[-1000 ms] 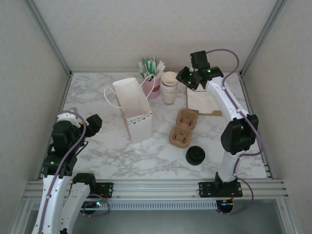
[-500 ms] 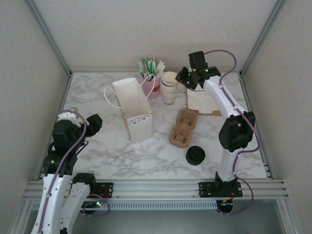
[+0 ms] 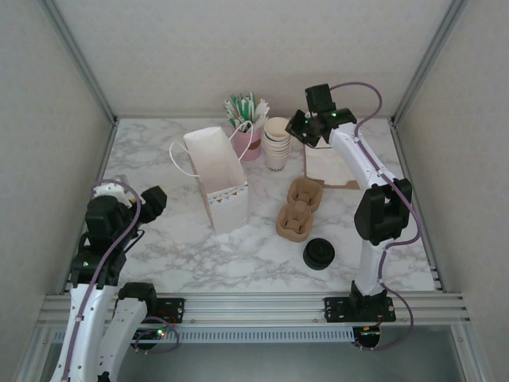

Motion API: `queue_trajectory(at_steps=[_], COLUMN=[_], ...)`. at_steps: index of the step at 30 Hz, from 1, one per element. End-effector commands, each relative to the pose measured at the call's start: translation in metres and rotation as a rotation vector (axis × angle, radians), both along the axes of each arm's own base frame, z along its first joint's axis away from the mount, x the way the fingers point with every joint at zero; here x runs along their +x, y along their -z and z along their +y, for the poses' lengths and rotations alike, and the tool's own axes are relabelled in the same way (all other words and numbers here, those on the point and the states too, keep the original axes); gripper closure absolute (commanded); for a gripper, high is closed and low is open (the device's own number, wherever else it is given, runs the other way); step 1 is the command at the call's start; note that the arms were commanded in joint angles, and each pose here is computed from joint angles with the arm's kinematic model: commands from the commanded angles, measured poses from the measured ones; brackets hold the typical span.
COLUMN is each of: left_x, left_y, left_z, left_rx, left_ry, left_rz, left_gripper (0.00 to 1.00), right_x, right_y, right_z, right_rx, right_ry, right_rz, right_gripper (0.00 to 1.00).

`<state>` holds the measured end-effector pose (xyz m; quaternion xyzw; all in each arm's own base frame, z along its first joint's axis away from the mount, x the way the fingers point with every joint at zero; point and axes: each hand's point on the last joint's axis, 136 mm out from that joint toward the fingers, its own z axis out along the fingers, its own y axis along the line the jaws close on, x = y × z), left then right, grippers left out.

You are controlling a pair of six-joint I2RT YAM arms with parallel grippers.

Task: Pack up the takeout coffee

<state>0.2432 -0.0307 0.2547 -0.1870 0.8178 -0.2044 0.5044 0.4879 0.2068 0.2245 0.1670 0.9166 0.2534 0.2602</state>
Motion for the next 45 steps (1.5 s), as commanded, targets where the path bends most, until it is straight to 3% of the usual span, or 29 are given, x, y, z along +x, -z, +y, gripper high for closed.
queue_trajectory(at_steps=[1,23,36,45], left_x=[0.0,0.001,0.001,0.001], left_y=[0.006,0.007,0.007,0.007], left_z=[0.002,0.003,0.004,0.004], left_rx=[-0.013,-0.011,-0.009,-0.006], left_ry=[-0.013,-0.023,-0.025,-0.028], left_rz=[0.018,0.02,0.023,0.023], left_gripper=[0.21,0.21,0.21,0.21], right_x=[0.005,0.006,-0.017,-0.079], right_y=[-0.007,-0.021,-0.119,-0.189], right_z=[0.009,0.009,0.0,-0.022], right_rx=[0.026,0.004,0.002,-0.015], right_ry=[-0.014,-0.035,-0.084,-0.126], right_rz=[-0.013,-0.023,-0.195,-0.339], right_gripper=[0.8,0.98,1.0,1.0])
